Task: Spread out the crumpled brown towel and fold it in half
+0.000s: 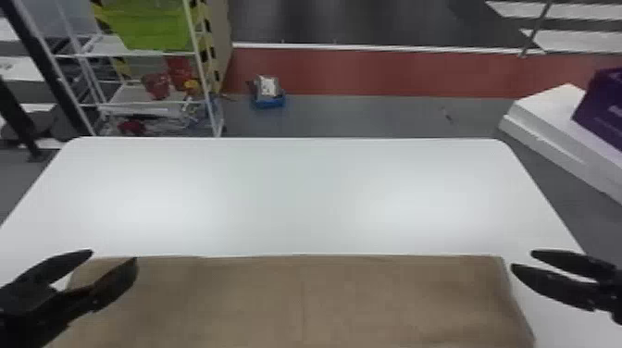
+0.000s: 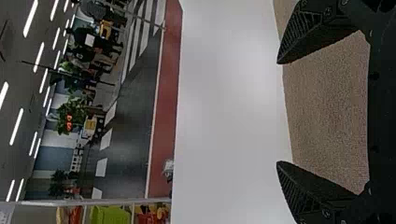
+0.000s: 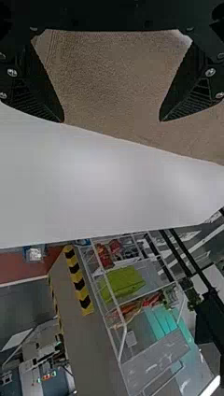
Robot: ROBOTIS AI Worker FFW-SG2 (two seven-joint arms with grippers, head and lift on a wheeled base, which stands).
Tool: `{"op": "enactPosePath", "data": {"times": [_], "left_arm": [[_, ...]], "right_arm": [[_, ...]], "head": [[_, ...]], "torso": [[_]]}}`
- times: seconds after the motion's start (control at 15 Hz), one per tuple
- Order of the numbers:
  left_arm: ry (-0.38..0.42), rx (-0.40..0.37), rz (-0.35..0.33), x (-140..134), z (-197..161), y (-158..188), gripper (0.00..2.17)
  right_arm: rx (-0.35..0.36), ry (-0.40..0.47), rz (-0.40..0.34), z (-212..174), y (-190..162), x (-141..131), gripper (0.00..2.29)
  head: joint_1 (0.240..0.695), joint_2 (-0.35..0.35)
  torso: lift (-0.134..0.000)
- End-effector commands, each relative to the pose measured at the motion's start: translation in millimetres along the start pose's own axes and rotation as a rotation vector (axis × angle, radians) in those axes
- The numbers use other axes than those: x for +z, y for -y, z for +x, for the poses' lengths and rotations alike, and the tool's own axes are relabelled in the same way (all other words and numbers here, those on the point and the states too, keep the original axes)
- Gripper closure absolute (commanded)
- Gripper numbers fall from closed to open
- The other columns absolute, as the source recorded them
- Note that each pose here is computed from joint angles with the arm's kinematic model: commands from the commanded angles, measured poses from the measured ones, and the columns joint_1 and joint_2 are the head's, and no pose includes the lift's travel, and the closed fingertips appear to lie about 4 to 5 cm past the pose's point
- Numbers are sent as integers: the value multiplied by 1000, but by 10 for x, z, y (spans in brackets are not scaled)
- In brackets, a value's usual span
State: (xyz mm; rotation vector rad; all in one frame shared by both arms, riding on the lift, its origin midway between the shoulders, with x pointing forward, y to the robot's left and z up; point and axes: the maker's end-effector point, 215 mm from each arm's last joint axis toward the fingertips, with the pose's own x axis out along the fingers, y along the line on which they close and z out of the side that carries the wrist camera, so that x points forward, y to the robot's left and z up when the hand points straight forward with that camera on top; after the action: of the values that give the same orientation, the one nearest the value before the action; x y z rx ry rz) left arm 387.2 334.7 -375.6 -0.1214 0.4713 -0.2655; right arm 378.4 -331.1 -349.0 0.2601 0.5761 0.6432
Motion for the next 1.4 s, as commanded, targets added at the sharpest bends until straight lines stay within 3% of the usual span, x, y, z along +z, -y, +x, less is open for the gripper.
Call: {"op": "enactPosePath", "data": {"times": [0.0, 0.27, 0.4, 0.73, 0.93, 1.33], "left_arm": [[-20, 31, -48, -159, -14, -224, 137], [-37, 67, -135, -384, -83, -593, 137], [-49, 82, -133, -423, -114, -648, 140], [-31, 32, -153, -346, -168, -511, 151], [-29, 25, -130, -285, -230, -431, 151], [-41, 12, -122, -282, -245, -306, 171]], "right_arm": [[-26, -28, 20, -26, 6, -185, 147], [-98, -45, -6, -175, 187, -393, 147], [-122, -27, 5, -262, 241, -416, 147], [-167, 23, 34, -410, 320, -471, 154], [-181, 37, 31, -468, 288, -521, 154], [-254, 111, 18, -918, 441, -373, 154]], "head": [[695, 0], [695, 37], [695, 55], [695, 29], [695, 12], [695, -45]], "torso": [[-124], [-124], [-124], [-124], [-124], [-124]]}}
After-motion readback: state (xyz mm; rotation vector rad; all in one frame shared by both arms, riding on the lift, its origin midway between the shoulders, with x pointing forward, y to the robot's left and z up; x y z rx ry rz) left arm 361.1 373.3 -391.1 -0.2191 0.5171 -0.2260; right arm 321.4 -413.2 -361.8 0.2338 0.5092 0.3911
